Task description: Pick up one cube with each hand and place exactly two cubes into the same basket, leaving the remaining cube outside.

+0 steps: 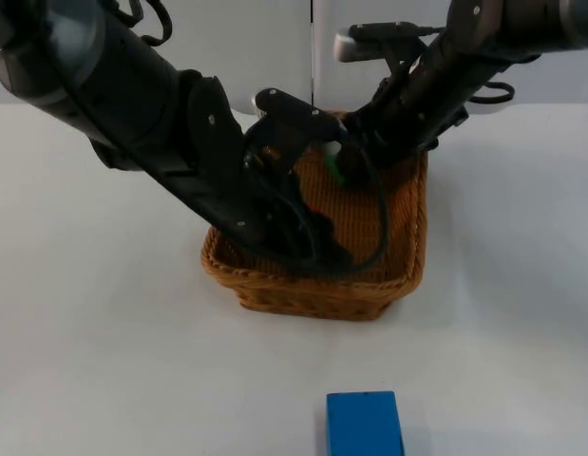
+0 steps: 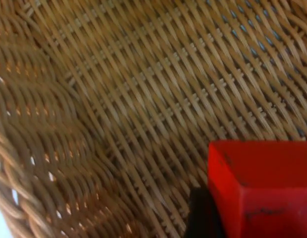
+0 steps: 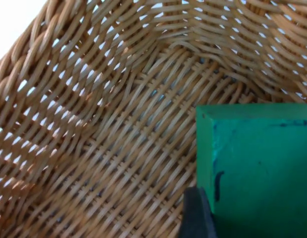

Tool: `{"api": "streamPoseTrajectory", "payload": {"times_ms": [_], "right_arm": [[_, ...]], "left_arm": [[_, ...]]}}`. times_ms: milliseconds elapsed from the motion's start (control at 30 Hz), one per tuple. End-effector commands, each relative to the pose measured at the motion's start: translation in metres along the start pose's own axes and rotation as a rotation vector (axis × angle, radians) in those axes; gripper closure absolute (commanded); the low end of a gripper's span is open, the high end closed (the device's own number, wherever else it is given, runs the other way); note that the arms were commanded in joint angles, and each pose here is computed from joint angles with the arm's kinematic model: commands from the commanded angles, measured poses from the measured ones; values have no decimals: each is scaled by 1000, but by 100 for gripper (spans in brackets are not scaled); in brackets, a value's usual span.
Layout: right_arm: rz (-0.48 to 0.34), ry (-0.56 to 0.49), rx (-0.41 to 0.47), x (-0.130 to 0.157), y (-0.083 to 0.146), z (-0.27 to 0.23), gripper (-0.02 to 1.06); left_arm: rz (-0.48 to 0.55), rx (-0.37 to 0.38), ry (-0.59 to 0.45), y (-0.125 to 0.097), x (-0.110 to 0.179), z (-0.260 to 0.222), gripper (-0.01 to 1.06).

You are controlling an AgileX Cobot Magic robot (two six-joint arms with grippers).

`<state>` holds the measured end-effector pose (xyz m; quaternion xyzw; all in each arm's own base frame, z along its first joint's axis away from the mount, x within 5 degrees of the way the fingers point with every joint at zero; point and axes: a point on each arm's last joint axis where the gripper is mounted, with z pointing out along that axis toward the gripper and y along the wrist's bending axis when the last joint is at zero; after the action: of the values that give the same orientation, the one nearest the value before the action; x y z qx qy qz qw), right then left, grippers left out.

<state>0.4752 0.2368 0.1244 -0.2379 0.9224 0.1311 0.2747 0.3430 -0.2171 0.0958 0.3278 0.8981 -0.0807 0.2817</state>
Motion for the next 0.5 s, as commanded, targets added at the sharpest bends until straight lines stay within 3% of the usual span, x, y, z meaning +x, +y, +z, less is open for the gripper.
{"api": "streamPoseTrajectory", "payload": {"times_ms": [0,67,167,267,467], "right_arm": [[-3,-8,-11,-2,4,-1,53],[-5,-8,-12,-2,4,-1,48],[-17,-9,-13,-2,4,-1,43],[-19,-13,-15,-5,5,-6,35],[-31,-60,-16,-21,9,-33,34]], "left_arm": [[5,1,-9,-1,-2,-1,48],[-8,2,-7,-1,-2,-1,35],[-8,2,-7,-1,-2,-1,25],[-7,-1,-15,-1,-3,-2,23],[-7,-6,-38,-1,-8,-8,23]]}}
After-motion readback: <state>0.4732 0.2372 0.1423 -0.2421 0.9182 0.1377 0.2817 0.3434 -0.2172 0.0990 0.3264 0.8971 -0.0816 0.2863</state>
